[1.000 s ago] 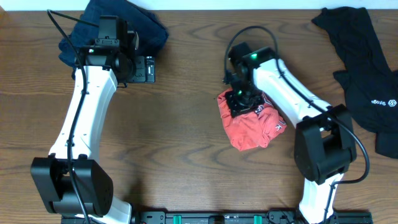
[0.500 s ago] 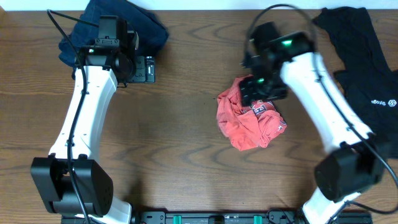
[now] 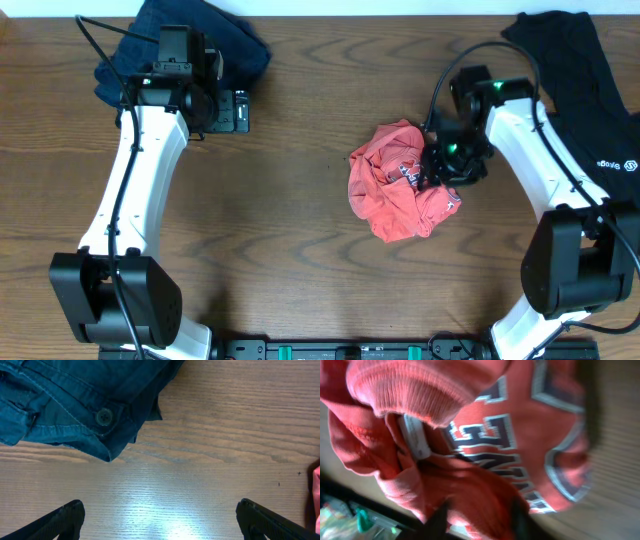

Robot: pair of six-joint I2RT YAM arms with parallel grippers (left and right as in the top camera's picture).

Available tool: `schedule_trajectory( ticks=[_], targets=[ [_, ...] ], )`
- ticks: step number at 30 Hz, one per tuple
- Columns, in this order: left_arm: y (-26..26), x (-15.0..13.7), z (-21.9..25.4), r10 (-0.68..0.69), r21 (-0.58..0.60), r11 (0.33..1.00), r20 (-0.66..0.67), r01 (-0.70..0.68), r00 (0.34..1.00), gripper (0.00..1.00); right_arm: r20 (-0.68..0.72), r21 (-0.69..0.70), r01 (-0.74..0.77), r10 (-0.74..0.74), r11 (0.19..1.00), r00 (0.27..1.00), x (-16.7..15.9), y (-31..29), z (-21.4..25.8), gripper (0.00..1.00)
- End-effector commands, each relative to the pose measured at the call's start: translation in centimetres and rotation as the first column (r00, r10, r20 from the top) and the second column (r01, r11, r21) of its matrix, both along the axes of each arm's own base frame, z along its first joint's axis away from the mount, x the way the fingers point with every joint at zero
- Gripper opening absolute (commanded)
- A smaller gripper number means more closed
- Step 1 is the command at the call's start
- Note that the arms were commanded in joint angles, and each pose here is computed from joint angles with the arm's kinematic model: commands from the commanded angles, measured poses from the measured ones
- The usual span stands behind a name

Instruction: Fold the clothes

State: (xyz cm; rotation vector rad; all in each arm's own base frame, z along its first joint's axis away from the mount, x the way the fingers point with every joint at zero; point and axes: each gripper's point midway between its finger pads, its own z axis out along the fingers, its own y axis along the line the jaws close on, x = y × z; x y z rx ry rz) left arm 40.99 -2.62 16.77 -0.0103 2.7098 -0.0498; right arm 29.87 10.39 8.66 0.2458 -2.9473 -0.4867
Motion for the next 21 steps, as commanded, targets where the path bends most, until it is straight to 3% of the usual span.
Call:
schedule_trajectory(
  ticks=[1, 15, 16, 19, 21],
  targets=[
    [0.4, 0.0, -0.3, 0.003, 0.014, 1.000, -0.006, -0.003, 1.000, 0.98, -0.005, 0.148, -0.066, 0.068, 0.987, 0.998, -0.7, 2.5, 0.3, 0.01],
    [0.3, 0.5, -0.1, 0.003, 0.012, 1.000, 0.016, -0.003, 1.000, 0.98, 0.143, 0.168, -0.337, 0.315, 0.926, 0.938, -4.4, 12.8, 2.7, 0.01],
    [0.3, 0.6, -0.1, 0.003, 0.012, 1.000, 0.018, -0.003, 1.000, 0.98, 0.152, 0.169, -0.363, 0.340, 0.916, 0.928, -4.8, 13.6, 2.7, 0.04],
    [0.3, 0.6, 0.0, 0.003, 0.012, 1.000, 0.020, -0.003, 1.000, 0.98, 0.172, 0.152, -0.433, 0.408, 0.888, 0.897, -6.1, 15.3, 2.5, 0.44],
    [0.3, 0.6, 0.0, 0.003, 0.012, 1.000, 0.020, -0.003, 1.000, 0.98, 0.179, 0.127, -0.462, 0.438, 0.878, 0.881, -6.6, 15.6, 2.4, 0.56]
  ],
)
